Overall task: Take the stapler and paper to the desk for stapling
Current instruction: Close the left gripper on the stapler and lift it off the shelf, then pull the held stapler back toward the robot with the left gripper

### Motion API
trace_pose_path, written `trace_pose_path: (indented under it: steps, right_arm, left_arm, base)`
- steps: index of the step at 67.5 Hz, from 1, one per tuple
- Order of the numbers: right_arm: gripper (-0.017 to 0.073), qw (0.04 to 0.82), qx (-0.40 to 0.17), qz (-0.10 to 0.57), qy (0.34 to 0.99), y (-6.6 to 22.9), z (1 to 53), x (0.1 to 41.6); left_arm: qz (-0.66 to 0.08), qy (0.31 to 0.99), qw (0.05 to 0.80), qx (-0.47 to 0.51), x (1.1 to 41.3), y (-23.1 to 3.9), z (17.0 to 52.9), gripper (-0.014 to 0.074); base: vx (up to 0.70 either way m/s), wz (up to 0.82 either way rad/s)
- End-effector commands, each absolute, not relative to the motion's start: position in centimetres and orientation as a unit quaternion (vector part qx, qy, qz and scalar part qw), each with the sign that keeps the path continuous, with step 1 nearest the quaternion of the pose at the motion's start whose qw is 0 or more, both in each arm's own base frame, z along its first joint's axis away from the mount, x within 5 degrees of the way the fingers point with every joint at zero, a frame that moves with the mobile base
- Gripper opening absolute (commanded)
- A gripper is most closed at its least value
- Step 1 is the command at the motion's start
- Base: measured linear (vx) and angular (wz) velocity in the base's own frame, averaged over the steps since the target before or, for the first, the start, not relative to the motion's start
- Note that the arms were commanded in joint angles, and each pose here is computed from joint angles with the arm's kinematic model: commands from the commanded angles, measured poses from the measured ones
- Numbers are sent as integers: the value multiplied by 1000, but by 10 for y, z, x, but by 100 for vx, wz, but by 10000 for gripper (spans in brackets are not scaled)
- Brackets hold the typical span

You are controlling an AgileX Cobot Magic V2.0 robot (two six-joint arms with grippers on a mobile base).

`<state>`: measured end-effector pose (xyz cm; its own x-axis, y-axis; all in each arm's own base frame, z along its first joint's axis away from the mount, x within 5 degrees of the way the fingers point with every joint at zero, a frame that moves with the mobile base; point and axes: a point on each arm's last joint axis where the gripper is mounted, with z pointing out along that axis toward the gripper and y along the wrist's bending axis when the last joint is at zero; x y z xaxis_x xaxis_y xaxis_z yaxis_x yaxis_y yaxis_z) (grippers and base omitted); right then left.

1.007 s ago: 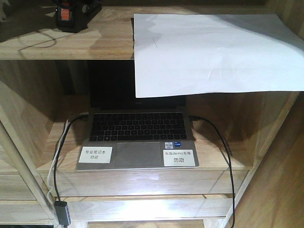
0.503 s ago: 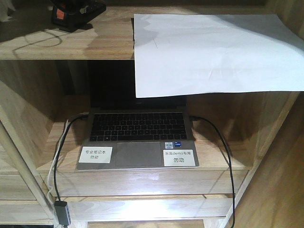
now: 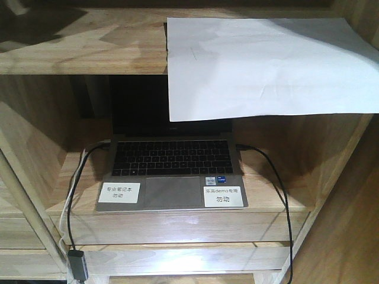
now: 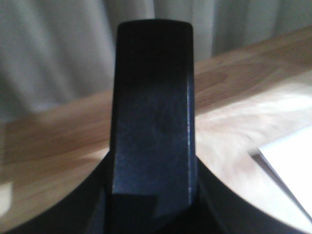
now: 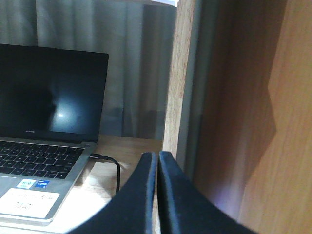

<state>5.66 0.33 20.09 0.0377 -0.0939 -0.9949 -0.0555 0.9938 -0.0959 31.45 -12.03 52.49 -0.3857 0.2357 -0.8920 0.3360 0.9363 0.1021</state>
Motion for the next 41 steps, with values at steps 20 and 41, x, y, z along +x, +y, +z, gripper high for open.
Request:
trace_pose_path:
  steps: [20, 41]
  right_arm:
    - [-9, 747, -56, -16, 662, 3, 207, 55]
    - [-9, 747, -56, -16, 662, 3, 207, 55]
  left_arm:
    - [-126, 757, 579, 275, 212, -104, 574, -8]
    - [-129, 746, 601, 256, 153, -78, 539, -6]
  base:
    - [0, 0]
    - [0, 0]
